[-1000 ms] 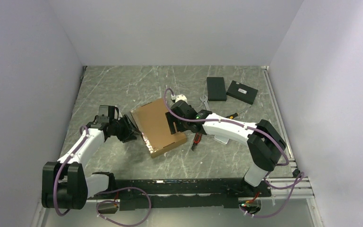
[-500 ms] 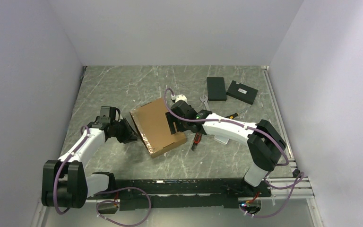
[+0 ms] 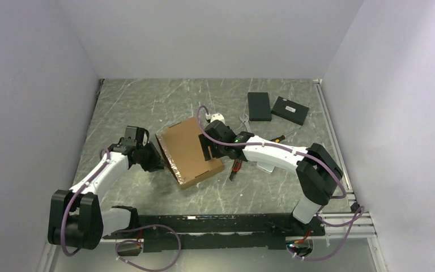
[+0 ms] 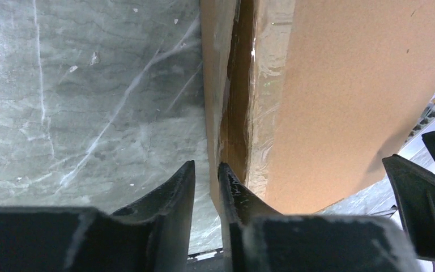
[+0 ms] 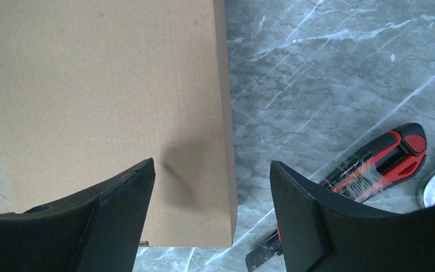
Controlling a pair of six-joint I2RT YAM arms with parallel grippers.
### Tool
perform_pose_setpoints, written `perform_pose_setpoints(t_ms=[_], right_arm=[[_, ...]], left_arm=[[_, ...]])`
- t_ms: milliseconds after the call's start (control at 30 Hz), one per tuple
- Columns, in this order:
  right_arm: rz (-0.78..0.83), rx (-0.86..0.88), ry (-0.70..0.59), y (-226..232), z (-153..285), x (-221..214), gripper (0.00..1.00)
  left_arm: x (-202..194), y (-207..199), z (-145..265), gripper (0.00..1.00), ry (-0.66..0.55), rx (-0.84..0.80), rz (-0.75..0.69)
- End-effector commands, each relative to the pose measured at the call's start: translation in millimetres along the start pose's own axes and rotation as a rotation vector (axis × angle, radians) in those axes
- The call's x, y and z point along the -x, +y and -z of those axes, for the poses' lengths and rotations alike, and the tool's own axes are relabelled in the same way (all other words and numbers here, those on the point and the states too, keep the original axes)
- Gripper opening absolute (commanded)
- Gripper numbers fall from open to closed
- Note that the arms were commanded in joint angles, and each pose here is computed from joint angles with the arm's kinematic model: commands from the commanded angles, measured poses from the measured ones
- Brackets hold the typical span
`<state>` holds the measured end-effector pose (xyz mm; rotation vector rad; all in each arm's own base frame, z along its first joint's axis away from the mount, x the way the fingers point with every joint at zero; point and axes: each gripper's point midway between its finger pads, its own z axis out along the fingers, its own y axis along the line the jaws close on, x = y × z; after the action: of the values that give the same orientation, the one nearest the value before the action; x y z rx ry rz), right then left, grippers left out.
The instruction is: Unpack the express box
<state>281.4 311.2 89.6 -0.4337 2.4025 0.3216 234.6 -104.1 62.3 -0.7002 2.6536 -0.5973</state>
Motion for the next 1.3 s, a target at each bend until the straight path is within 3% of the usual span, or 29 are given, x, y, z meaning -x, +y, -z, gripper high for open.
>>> perform_pose_setpoints(t_ms=[0, 167, 600, 867, 1267], right_arm=[[-0.018, -0.012, -0.024, -1, -1, 8, 0.77], [-0.016, -0.011, -0.026, 0, -1, 9, 0.77], [-0.021, -0.004, -0.022, 1, -4, 6, 0.77], [-0.097, 0.093, 0.011, -5, -9, -3, 0.78], [-0.198, 0.19, 0.052, -13, -14, -5, 0.78]], left_arm=[[-9, 16, -6, 0.31, 0.03, 0.064, -0.009], [-9, 8, -16, 0.41, 0.051, 0.03, -0.03], [-16, 23, -36, 0.38, 0.073, 0.106, -0.039], [-14, 2, -21, 0.18, 0.021, -0.039, -0.114], [7, -37, 27, 0.0, -0.048, -0.144, -0.286]])
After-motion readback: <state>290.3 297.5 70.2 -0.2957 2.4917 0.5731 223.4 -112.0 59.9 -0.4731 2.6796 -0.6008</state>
